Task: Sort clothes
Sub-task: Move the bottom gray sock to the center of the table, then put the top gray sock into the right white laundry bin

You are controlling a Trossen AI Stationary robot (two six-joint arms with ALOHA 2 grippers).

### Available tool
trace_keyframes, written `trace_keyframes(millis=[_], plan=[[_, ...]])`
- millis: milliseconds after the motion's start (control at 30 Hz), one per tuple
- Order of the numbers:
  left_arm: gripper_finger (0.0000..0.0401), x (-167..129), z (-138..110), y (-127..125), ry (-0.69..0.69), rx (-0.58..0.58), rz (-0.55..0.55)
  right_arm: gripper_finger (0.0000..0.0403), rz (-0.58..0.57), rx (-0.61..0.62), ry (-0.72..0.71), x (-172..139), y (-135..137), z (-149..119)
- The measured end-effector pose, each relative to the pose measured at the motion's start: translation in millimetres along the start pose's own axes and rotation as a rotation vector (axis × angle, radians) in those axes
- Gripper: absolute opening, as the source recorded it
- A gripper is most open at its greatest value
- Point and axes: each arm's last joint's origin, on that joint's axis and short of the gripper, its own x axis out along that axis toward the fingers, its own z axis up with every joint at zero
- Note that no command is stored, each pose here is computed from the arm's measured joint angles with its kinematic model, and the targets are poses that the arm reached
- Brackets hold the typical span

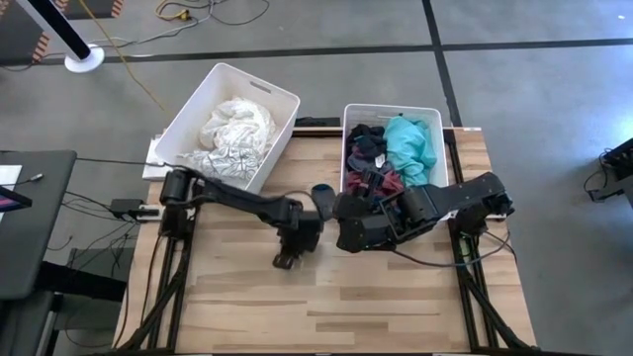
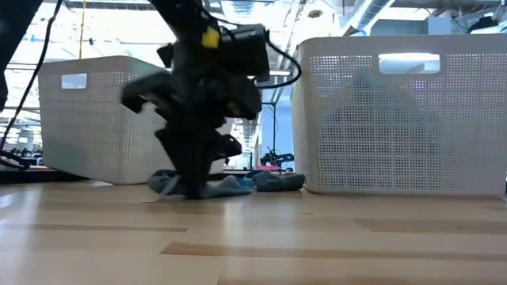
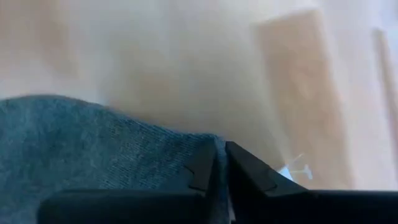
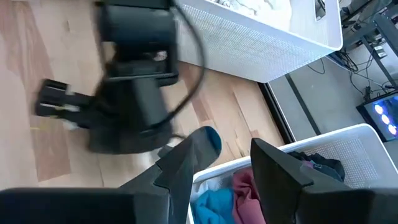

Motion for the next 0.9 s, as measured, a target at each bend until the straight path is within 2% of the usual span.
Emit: trace_keyframes(millis=[100,233,333,400,467,533,733,900], plan=[[0.0064,-2,9,-22,0.015,0.065,-0.012,0.0173,0.003,-0.004,-0.001,-1,1,0],[0.0136,-21,23,-48,-0.060,0.174,0.021,0.0173,0.010,-0.011,-0.005,-4,4,-1],[0.0196,-41,31,-60,-0.117,0.214,0.109,0.0173,0.016,-0.016,-0.008,-5,6,-2],[0.0227,-55,35,-59,-0.166,0.213,0.217,0.0173,0.017,-0.016,-0.009,-6,6,-2],[0.0245,-68,38,-51,-0.219,0.179,0.369,0.0173,0.020,-0.018,-0.012,-7,7,-2],[0.0253,-74,38,-36,-0.263,0.127,0.453,0.0173,0.021,-0.017,-0.017,-8,9,-3],[0.0251,-81,33,13,-0.328,-0.036,0.511,0.0173,0.038,-0.026,-0.024,-13,14,-5],[0.0249,-67,24,46,-0.298,-0.117,0.433,0.0173,0.047,-0.034,-0.028,-16,18,-6]])
